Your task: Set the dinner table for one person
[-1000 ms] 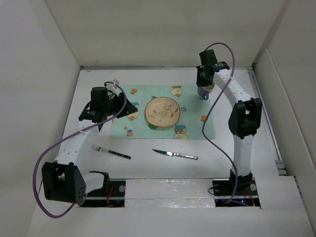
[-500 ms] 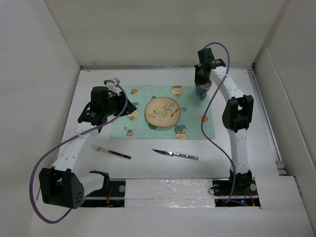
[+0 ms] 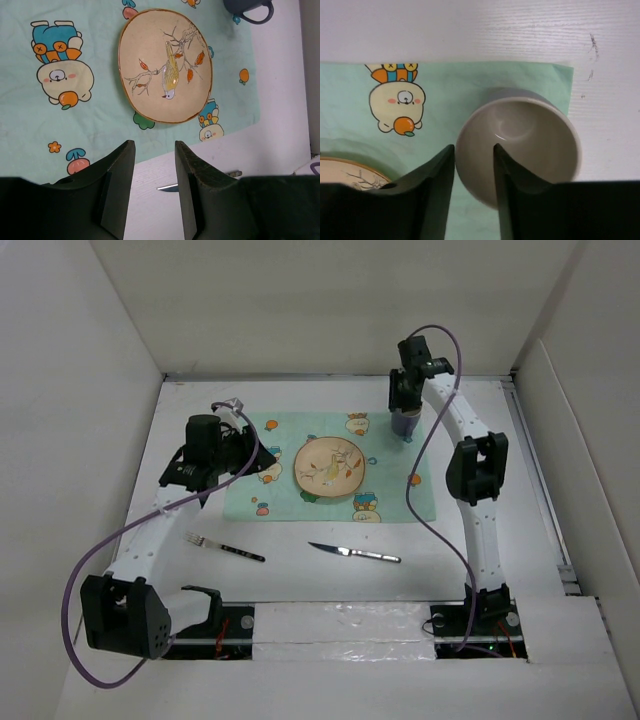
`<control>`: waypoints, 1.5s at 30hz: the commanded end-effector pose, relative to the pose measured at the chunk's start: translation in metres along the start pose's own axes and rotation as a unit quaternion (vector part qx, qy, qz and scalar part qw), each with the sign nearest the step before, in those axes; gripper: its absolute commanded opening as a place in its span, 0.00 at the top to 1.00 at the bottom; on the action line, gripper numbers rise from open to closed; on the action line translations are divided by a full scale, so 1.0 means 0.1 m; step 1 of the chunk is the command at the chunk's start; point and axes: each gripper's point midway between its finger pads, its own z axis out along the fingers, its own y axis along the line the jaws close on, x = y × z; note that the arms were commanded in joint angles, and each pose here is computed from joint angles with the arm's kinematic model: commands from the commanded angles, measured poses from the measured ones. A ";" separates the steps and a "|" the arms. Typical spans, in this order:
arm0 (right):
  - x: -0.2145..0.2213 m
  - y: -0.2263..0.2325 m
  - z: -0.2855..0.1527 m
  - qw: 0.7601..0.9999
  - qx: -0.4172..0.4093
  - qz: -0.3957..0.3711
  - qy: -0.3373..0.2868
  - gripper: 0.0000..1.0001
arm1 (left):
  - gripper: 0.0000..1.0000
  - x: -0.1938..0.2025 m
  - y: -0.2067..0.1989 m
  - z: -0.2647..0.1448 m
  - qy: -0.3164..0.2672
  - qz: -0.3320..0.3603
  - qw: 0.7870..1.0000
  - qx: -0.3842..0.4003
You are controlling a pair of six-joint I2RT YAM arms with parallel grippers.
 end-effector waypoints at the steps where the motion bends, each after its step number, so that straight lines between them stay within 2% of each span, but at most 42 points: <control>1: -0.45 0.10 -0.37 0.997 -0.023 -0.001 -0.067 0.55 | 0.65 -0.26 -0.14 -0.04 -0.035 0.013 0.999 0.015; 3: -0.53 0.15 -0.55 0.996 -0.036 -0.001 -0.082 0.47 | 0.65 -0.34 -0.17 -0.04 -0.040 0.017 0.999 0.018; 6: -0.69 0.17 -0.98 0.991 -0.062 0.002 -0.115 0.40 | 0.65 -0.46 -0.22 -0.01 -0.045 0.024 0.998 0.020; 10: -0.60 0.19 -1.51 0.986 -0.102 0.001 -0.135 0.35 | 0.65 -0.62 -0.28 0.02 -0.051 0.027 0.998 0.023; 11: -0.63 0.19 -1.87 0.980 -0.115 -0.003 -0.163 0.36 | 0.65 -0.69 -0.31 0.02 -0.057 0.029 0.998 0.026; 12: -0.33 0.16 -1.78 0.985 -0.119 -0.006 -0.128 0.55 | 0.65 -0.71 -0.33 0.02 -0.057 0.029 0.997 0.030; 13: -0.14 0.27 -1.85 0.984 -0.135 -0.018 -0.119 0.74 | 0.65 -0.72 -0.34 0.02 -0.058 0.029 0.997 0.031; 14: -0.06 0.39 -1.93 0.978 -0.159 -0.031 -0.132 0.88 | 0.65 -0.76 -0.37 0.00 -0.061 0.031 0.997 0.035; 15: 0.39 0.40 -2.02 0.977 -0.175 -0.042 -0.113 1.00 | 0.65 -0.76 -0.39 0.00 -0.061 0.031 0.997 0.038; 17: 0.92 0.79 -2.20 0.960 -0.247 -0.089 -0.102 1.00 | 0.65 -0.73 -0.37 0.00 -0.058 0.030 0.997 0.037; 18: 1.13 0.86 -2.42 0.953 -0.267 -0.089 -0.110 1.00 | 0.65 -0.72 -0.36 0.01 -0.058 0.030 0.997 0.035; 19: 1.62 0.84 -2.23 0.959 -0.261 -0.092 -0.064 1.00 | 0.65 -0.71 -0.35 0.01 -0.057 0.030 0.997 0.034; 20: 1.94 0.98 -2.26 0.953 -0.278 -0.111 -0.038 0.98 | 0.65 -0.69 -0.33 0.02 -0.056 0.030 0.997 0.032; 21: 2.15 0.97 -2.25 0.955 -0.276 -0.104 -0.018 0.74 | 0.65 -0.69 -0.34 0.01 -0.056 0.030 0.997 0.034; 23: 2.66 0.97 -2.20 0.954 -0.277 -0.115 0.024 0.44 | 0.65 -0.71 -0.35 0.01 -0.056 0.031 0.997 0.036; 24: 2.81 0.98 -2.18 0.954 -0.276 -0.113 0.038 0.32 | 0.65 -0.71 -0.37 0.02 -0.056 0.030 0.997 0.039; 25: 2.89 0.96 -2.14 0.956 -0.265 -0.119 0.040 0.29 | 0.65 -0.73 -0.38 0.02 -0.056 0.030 0.997 0.042; 26: 3.11 0.95 -2.03 0.959 -0.243 -0.134 0.054 0.27 | 0.65 -0.76 -0.42 0.02 -0.058 0.028 0.997 0.048; 30: 3.29 0.84 -1.81 0.964 -0.190 -0.163 0.092 0.26 | 0.65 -0.82 -0.46 -0.01 -0.068 0.029 0.996 0.053; 31: 3.42 0.81 -1.70 0.961 -0.170 -0.180 0.121 0.25 | 0.65 -0.83 -0.47 -0.03 -0.071 0.030 0.996 0.053; 33: 3.50 0.89 -1.67 0.954 -0.159 -0.218 0.133 0.25 | 0.65 -0.87 -0.47 -0.09 -0.081 0.034 0.995 0.047; 37: 3.57 0.96 -1.57 0.944 -0.124 -0.268 0.149 0.25 | 0.65 -0.86 -0.46 -0.21 -0.093 0.042 0.994 0.036; 43: 3.51 1.06 -1.36 0.945 -0.098 -0.272 0.151 0.25 | 0.64 -0.78 -0.42 -0.32 -0.103 0.039 0.994 0.024; 45: 3.63 1.05 -1.27 0.939 -0.094 -0.279 0.177 0.27 | 0.64 -0.78 -0.42 -0.35 -0.105 0.039 0.993 0.022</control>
